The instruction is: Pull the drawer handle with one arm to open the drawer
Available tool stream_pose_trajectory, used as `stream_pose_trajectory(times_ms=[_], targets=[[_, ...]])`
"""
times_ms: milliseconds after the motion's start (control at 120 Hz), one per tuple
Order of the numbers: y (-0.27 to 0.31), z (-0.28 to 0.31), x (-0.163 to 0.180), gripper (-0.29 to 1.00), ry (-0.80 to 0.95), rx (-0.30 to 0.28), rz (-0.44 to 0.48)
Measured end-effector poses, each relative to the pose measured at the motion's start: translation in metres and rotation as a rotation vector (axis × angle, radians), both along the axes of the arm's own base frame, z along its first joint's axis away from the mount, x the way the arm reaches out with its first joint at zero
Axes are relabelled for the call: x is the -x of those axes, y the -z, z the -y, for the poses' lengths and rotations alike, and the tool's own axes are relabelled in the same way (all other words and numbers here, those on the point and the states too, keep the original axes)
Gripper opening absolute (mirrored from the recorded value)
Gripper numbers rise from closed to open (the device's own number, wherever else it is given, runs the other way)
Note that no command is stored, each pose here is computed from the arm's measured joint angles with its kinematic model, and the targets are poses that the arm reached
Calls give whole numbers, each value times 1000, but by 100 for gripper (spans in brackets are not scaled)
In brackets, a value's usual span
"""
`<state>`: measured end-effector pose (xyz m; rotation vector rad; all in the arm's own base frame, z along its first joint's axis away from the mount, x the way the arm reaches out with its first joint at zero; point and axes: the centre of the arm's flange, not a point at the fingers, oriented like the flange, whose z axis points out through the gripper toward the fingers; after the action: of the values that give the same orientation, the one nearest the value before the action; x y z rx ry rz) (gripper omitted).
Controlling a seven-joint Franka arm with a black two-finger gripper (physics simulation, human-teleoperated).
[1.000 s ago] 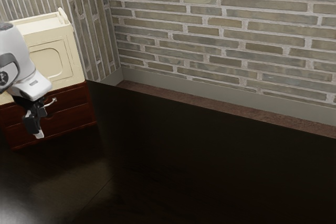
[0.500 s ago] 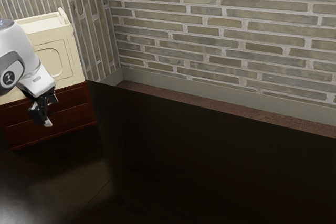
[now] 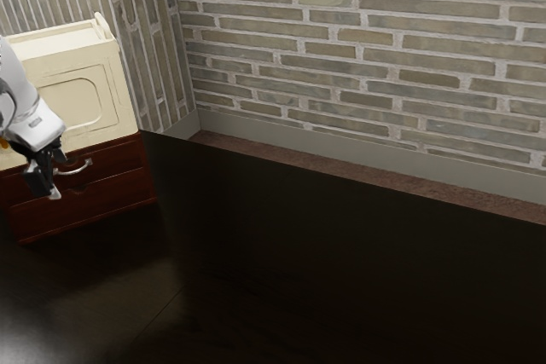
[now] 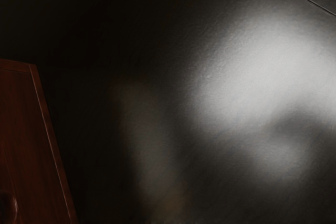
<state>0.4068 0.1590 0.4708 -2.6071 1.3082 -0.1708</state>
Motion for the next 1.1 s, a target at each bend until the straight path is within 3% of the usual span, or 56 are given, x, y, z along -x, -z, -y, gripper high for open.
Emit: stream_pose_trajectory(times_ms=[317,517,917,1100], targets=[[36,-17,-19,70,-120,42,57],[50,-28,-30,70,-214,20,53],[85,-72,-57,70,-375,76,53],[83,-86,-64,70,-381,35,101]])
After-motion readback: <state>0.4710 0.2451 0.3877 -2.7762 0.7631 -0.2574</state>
